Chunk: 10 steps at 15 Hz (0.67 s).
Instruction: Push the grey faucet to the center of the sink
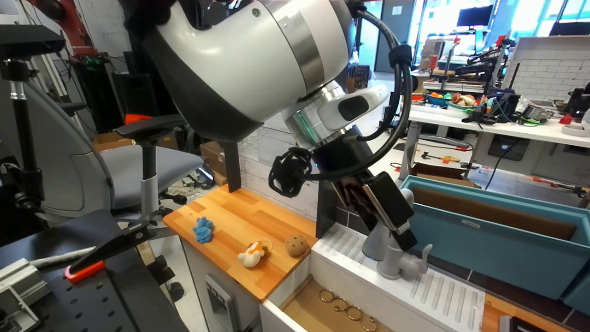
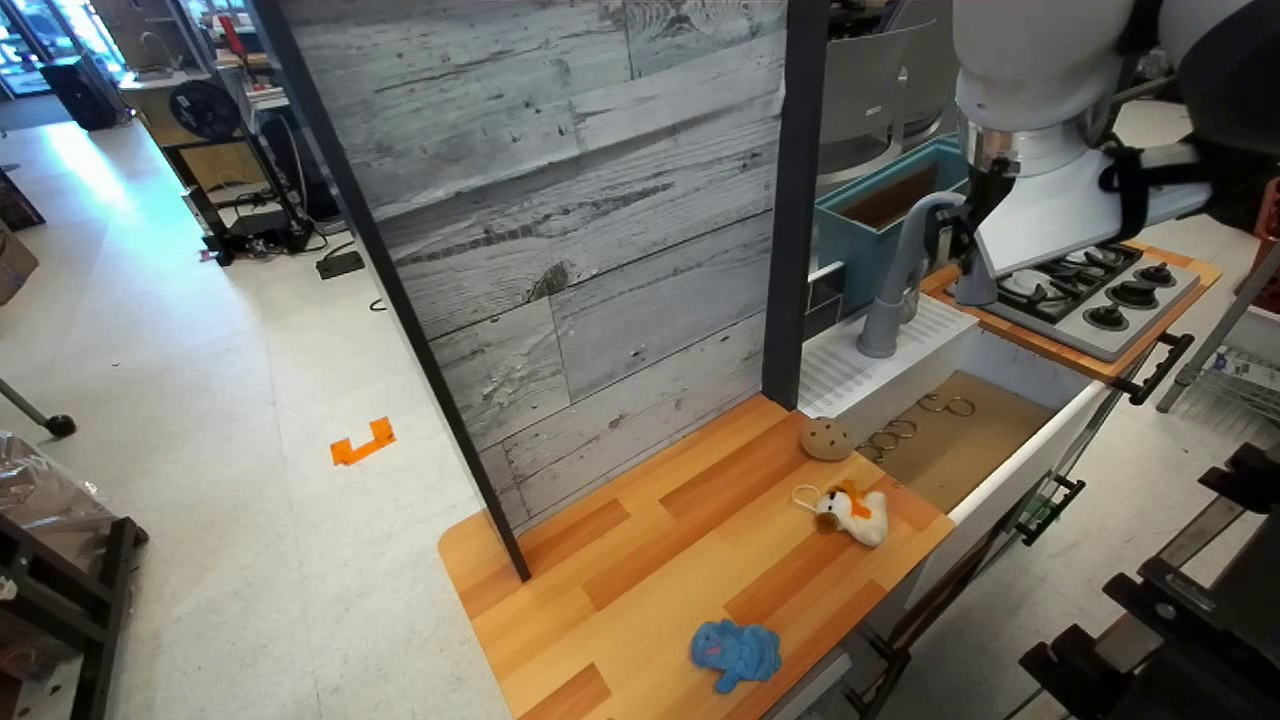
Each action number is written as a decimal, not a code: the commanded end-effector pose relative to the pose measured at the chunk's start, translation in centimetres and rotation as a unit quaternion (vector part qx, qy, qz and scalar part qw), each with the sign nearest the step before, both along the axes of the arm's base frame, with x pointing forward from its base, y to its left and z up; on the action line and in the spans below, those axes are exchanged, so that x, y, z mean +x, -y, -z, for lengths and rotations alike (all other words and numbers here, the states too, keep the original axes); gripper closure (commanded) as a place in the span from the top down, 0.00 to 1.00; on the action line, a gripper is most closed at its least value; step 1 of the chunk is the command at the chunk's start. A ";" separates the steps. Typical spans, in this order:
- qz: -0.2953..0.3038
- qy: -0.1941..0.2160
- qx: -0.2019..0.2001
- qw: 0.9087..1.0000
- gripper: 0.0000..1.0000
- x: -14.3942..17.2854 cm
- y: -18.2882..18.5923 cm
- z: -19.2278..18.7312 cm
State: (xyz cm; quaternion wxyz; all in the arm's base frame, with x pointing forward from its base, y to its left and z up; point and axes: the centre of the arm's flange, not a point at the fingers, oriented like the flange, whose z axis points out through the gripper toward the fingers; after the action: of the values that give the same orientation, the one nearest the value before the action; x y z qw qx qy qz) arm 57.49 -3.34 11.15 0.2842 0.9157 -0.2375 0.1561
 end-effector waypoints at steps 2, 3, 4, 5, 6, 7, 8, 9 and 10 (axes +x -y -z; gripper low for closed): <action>0.045 0.013 -0.025 0.999 1.00 -1.9 3.6 -2.8; 0.047 0.016 -0.024 0.999 1.00 -2.0 3.6 -3.0; 0.046 0.019 -0.021 0.999 1.00 -2.0 3.3 -3.2; 0.046 0.020 -0.018 0.999 1.00 -2.1 3.1 -3.3; 0.044 0.020 -0.016 0.999 1.00 -2.2 2.8 -3.4; 0.039 0.020 -0.014 0.999 1.00 -2.2 2.4 -3.4; 0.031 0.015 -0.008 0.999 1.00 -2.2 1.8 -3.6; 0.023 0.014 -0.002 1.000 1.00 -2.2 1.3 -3.8; 0.013 0.002 0.019 1.000 1.00 -2.4 0.3 -4.5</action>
State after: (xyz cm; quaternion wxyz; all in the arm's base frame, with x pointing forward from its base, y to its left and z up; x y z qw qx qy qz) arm 56.86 -3.48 12.43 0.2749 0.9104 -0.2612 0.1654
